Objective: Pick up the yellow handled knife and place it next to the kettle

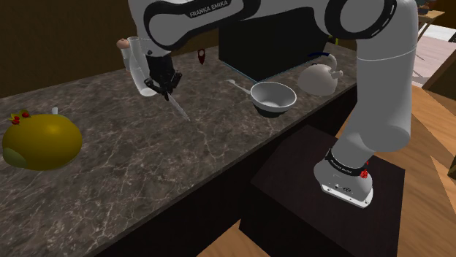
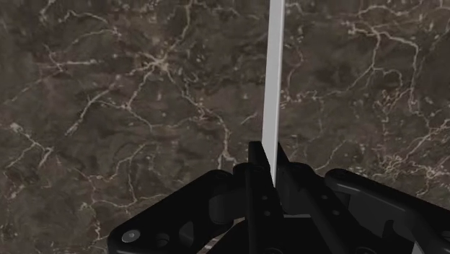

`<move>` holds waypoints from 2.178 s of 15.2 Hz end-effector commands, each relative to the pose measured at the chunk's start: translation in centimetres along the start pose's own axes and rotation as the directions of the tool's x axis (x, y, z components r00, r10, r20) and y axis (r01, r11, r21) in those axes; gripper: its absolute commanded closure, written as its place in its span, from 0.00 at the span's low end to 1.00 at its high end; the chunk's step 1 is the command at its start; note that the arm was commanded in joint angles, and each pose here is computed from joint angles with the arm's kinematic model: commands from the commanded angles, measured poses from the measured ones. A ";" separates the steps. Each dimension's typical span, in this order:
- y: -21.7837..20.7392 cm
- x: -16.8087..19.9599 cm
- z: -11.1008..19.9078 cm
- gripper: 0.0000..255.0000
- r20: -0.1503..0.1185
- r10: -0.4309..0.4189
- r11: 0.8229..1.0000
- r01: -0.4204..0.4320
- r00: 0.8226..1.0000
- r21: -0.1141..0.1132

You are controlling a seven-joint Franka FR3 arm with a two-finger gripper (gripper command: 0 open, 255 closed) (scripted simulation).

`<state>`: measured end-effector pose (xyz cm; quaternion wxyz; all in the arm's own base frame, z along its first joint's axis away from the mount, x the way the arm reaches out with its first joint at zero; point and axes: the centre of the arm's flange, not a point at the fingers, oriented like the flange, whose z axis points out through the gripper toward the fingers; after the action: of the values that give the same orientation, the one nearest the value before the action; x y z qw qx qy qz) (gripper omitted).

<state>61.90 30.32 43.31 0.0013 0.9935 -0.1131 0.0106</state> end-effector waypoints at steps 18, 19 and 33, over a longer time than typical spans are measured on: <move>0.1 0.2 -9.9 1.00 0.000 0.000 1.000 0.000 1.000 0.000; 0.1 0.3 -10.4 1.00 0.000 0.000 1.000 0.000 1.000 0.000; 7.8 -1.1 -14.4 1.00 0.000 0.000 1.000 0.000 1.000 0.000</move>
<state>59.39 24.21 57.70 0.0015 0.9935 -0.1134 0.0103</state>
